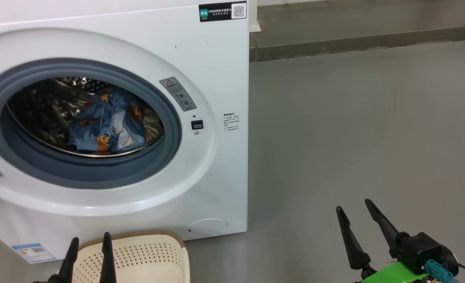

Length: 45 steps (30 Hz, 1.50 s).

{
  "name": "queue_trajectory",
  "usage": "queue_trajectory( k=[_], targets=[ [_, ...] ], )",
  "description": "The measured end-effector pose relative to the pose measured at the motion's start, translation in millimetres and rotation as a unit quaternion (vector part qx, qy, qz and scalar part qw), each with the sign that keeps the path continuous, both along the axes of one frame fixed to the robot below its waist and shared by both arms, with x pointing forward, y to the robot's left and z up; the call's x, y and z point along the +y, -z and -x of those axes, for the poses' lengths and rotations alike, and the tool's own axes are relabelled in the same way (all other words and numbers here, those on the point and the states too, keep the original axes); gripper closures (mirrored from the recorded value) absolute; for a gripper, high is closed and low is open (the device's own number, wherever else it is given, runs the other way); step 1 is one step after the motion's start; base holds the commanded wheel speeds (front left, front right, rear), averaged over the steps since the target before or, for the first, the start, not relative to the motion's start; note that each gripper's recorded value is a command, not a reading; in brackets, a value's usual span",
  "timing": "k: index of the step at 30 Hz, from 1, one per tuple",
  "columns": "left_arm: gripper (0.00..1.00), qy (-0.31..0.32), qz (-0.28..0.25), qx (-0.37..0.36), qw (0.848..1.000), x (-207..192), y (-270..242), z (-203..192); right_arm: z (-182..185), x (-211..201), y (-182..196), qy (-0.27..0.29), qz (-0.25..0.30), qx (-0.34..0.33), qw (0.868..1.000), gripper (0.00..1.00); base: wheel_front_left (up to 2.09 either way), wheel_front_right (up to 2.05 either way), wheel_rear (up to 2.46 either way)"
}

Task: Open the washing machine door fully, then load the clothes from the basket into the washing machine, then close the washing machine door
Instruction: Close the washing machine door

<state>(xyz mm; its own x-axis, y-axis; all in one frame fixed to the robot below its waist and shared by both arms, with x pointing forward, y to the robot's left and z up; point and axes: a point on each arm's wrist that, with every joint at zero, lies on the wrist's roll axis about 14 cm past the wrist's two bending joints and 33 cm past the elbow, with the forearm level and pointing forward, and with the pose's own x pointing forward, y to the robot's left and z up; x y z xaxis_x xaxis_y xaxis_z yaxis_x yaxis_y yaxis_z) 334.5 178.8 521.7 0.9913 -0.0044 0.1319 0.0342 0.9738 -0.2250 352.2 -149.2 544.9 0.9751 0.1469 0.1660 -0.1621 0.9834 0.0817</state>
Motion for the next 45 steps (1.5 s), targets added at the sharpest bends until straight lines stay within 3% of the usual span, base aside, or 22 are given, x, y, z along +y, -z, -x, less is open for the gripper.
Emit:
queue_trajectory(
  k=[20, 45],
  targets=[
    [0.00, -0.003, 0.012, 0.020, 1.000, 3, 13, 1, -2, 3, 3, -0.004, 0.000, 0.005, 1.000, 0.00, -0.15, 0.15, 0.00],
    [0.00, 0.001, 0.008, 0.026, 1.000, 2, 17, 2, -3, 9, 6, -0.014, 0.001, 0.010, 1.000, 0.00, -1.57, 1.57, 0.00]
  ],
)
